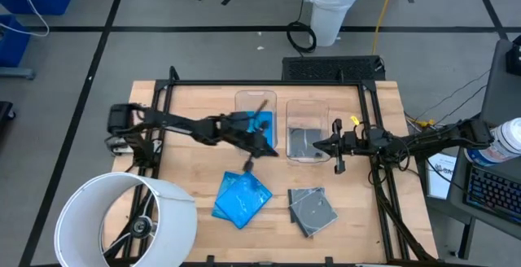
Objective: Pick & place jewel cases by type
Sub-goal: Put the black CD case into the right transparent bin
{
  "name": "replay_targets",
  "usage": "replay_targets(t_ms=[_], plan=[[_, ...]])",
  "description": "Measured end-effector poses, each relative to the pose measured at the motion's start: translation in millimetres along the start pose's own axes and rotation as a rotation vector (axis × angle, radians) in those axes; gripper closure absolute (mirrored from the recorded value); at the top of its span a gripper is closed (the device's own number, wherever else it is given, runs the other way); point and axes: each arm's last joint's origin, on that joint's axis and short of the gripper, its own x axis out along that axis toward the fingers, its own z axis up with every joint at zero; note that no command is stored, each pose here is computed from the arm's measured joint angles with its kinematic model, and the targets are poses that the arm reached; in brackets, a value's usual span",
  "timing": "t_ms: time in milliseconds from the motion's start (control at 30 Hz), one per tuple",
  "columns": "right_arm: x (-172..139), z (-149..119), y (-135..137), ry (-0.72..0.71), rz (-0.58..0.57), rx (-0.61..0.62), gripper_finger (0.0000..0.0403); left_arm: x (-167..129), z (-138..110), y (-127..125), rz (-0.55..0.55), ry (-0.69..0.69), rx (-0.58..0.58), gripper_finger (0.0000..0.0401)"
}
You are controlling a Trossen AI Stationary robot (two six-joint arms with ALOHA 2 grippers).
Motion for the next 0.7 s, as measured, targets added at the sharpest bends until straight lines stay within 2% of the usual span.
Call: replay_targets(t_ms=[267, 367, 500, 700], plan=[[-2.7, -9.9, 1.5, 0.061, 0.011, 0.043, 0.0399, 49.4, 25.7, -6.7, -0.078, -0.012, 0.055, 0.0397], [-3.1, -6.3, 1.5, 0.015, 0.012, 0.088, 0.0399, 62.6, 27.8, -12.7, -0.098, -0.022, 0.070, 0.0397], [-3.1, -5.7, 1.5, 0.008, 0.012, 0.116, 0.0399, 87.6, 15.7, -28.9, -0.147, 0.008, 0.107, 0.0397], [-3.2, -5.3, 1.9, 0.003, 0.014, 0.131, 0.0399, 117.2, -4.1, -65.0, -0.221, 0.047, 0.279, 0.0396]])
